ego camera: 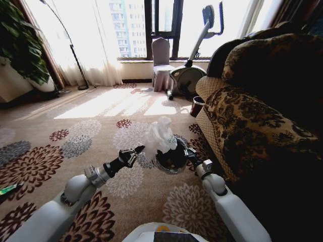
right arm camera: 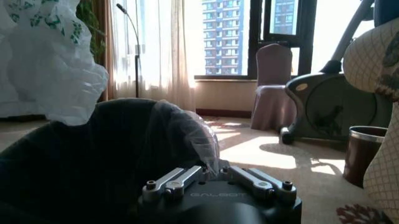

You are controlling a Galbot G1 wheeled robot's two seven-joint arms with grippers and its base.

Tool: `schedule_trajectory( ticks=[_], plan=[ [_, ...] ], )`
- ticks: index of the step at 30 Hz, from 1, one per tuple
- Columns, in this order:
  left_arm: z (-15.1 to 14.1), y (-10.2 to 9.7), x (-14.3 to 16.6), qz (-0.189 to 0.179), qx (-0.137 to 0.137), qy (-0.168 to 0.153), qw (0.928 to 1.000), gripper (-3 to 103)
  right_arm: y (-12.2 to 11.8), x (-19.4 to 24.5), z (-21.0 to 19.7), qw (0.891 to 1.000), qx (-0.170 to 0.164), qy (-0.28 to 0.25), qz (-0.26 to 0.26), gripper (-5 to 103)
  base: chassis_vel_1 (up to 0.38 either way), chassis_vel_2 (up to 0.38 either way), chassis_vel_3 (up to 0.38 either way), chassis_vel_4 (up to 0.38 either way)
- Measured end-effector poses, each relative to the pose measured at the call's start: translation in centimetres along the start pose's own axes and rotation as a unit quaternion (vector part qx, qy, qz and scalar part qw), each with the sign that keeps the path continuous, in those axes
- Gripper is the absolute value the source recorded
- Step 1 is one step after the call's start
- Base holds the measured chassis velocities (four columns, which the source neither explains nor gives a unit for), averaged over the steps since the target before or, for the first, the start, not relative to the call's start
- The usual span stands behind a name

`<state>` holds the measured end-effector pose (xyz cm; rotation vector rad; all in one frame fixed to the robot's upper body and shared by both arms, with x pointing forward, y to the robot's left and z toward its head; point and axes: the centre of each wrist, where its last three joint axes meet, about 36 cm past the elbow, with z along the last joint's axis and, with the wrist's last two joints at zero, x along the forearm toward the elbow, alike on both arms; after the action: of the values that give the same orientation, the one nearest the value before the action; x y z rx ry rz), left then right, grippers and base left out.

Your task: Pick up the trash from the ground and place it into the trash bin.

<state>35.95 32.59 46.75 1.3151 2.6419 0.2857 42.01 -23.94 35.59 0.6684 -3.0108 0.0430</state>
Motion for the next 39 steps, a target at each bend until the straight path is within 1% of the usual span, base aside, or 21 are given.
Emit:
schedule_trajectory(
  ticks=[1,4,5,8,10,13,14,16,20,21,24,27,29,30,32,33,34,35,37,38,39],
  plan=[
    [0.0,0.0,0.0,0.0,0.0,0.0,1.0,0,0.0,0.0,0.0,1.0,0.0,0.0,0.0,4,0.0,0.0,0.0,0.0],
    [0.5,1.1,-0.2,0.02,-0.016,0.022,0.9994,0,0.4,0.0,0.0,1.0,0.005,0.008,-0.009,4,0.0,0.0,0.0,0.0],
    [0.5,1.1,-0.2,0.02,-0.016,0.022,0.9994,0,0.4,0.0,0.0,1.0,0.005,0.008,-0.009,4,0.0,0.0,0.0,0.0],
    [0.3,2.5,-0.2,0.038,-0.035,0.044,0.9977,0,0.8,-0.6,-0.3,1.0,0.011,0.01,-0.016,4,0.0,0.0,0.0,0.0],
    [0.2,2.9,-0.2,0.045,-0.041,0.049,0.9969,0,0.9,-0.7,-0.4,1.0,0.012,0.011,-0.018,4,0.0,0.0,0.0,0.0],
    [-0.3,4.5,0.1,0.088,-0.073,0.078,0.9904,0,0.8,-1.2,-0.8,0.999,0.021,0.014,-0.023,4,0.0,0.0,0.0,0.0],
    [-0.3,4.5,0.1,0.088,-0.073,0.078,0.9904,0,0.8,-1.2,-0.8,0.999,0.021,0.014,-0.023,4,0.0,0.0,0.0,0.0],
    [-0.8,5.0,0.0,0.11,-0.085,0.09,0.9863,0,0.6,-1.2,-0.9,0.999,0.026,0.019,-0.028,4,0.0,0.0,0.0,0.0],
    [-0.7,5.0,-0.3,0.115,-0.085,0.091,0.9855,0,0.8,-0.9,-0.6,0.998,0.037,0.03,-0.044,4,0.0,0.0,0.0,0.0],
    [-0.5,4.6,-0.4,0.113,-0.08,0.09,0.9862,0,1.5,-0.7,-0.4,0.997,0.042,0.036,-0.056,4,0.0,0.0,0.0,0.0],
    [-0.2,4.4,-0.6,0.115,-0.078,0.091,0.9861,0,2.1,-0.6,-0.3,0.996,0.046,0.04,-0.066,4,0.0,0.0,0.0,0.0],
    [0.3,4.3,-0.6,0.123,-0.082,0.101,0.9838,0,3.0,-0.4,-0.3,0.994,0.055,0.046,-0.081,4,0.0,0.0,0.0,0.0],
    [0.4,4.3,-0.6,0.126,-0.084,0.103,0.9831,0,3.1,-0.4,-0.3,0.994,0.056,0.047,-0.083,4,0.0,0.0,0.0,0.0],
    [0.6,4.3,-0.6,0.132,-0.088,0.108,0.9814,0,3.3,-0.4,-0.4,0.993,0.058,0.048,-0.087,4,0.0,0.0,0.0,0.0],
    [1.0,4.6,-0.7,0.152,-0.105,0.122,0.9752,0,3.6,-0.4,-0.8,0.992,0.061,0.049,-0.094,4,0.0,0.0,0.0,0.0],
    [1.0,4.6,-0.7,0.152,-0.105,0.122,0.9752,0,3.6,-0.4,-0.8,0.992,0.061,0.049,-0.094,4,0.0,0.0,0.0,0.0],
    [1.3,4.5,-0.7,0.163,-0.111,0.127,0.972,0,3.8,-0.5,-1.0,0.992,0.063,0.048,-0.097,4,0.0,0.0,0.0,0.0],
    [1.6,4.2,-0.9,0.174,-0.111,0.131,0.9697,0,3.9,-0.5,-1.1,0.992,0.064,0.048,-0.101,4,0.0,0.0,0.0,0.0],
    [1.8,4.1,-1.0,0.181,-0.11,0.132,0.9683,0,4.1,-0.5,-1.2,0.991,0.065,0.049,-0.104,4,0.0,0.0,0.0,0.0],
    [1.9,4.0,-1.3,0.192,-0.114,0.135,0.9653,0,4.2,-0.4,-1.3,0.991,0.067,0.051,-0.108,4,0.0,0.0,0.0,0.0],
    [1.9,4.0,-1.3,0.196,-0.117,0.136,0.9641,0,4.2,-0.4,-1.4,0.99,0.068,0.051,-0.109,4,0.0,0.0,0.0,0.0]
  ],
)
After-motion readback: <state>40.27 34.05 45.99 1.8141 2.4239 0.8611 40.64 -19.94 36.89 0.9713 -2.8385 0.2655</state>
